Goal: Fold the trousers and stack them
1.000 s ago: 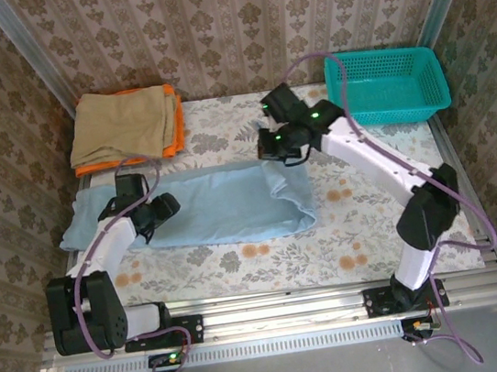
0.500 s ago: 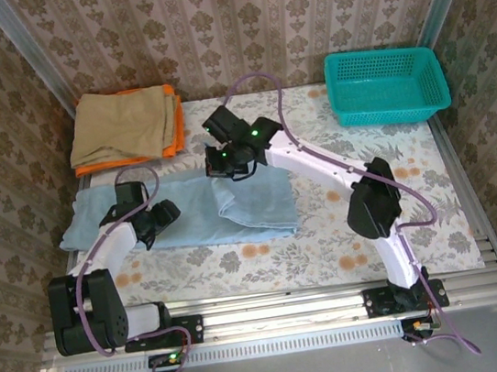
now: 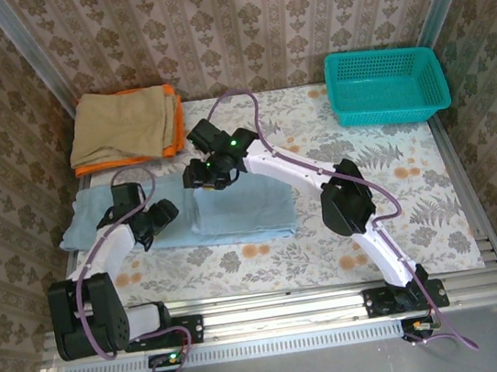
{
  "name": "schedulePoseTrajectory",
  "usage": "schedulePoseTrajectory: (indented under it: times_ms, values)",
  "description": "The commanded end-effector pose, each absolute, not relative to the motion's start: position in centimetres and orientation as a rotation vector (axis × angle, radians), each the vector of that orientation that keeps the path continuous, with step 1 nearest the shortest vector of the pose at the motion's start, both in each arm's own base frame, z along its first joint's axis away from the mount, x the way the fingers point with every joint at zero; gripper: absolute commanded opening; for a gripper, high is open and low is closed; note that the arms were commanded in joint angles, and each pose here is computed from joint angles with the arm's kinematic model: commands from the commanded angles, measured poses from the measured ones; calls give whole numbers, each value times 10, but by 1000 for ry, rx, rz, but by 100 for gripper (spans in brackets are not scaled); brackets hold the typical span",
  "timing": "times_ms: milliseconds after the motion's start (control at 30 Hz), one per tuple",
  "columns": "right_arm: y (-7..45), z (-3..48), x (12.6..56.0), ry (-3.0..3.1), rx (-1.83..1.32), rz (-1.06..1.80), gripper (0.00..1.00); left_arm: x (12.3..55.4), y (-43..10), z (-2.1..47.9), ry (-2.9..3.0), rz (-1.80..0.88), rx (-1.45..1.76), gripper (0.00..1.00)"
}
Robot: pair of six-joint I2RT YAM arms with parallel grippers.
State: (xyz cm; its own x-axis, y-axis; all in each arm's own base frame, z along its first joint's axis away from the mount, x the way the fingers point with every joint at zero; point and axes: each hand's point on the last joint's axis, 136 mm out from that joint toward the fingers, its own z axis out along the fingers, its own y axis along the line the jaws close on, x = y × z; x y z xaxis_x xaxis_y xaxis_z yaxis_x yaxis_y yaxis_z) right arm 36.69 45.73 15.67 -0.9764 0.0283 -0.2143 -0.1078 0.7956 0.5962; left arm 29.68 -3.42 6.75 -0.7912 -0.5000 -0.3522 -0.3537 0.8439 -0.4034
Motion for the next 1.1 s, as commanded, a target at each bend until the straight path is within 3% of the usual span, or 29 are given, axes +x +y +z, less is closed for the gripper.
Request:
schedulePoseTrajectory:
  times_ms: [0,200,367,600,1067]
  values:
    - [459,193,363,2724,-123,1048,52,299,-25,93,2502,-430,-660,75]
    - [399,205,375,2687,-74,959,53,301,-30,108,2482,-469,-637,75]
    - [319,174,380,2742,11,823,53,298,-55,109,2528,-480,-517,74]
    - [228,123,366,2822,93,745,62,292,-88,97,2646,-337,-297,72]
    - [229,37,346,2930,79,949,57,295,-88,69,2718,-321,-329,70]
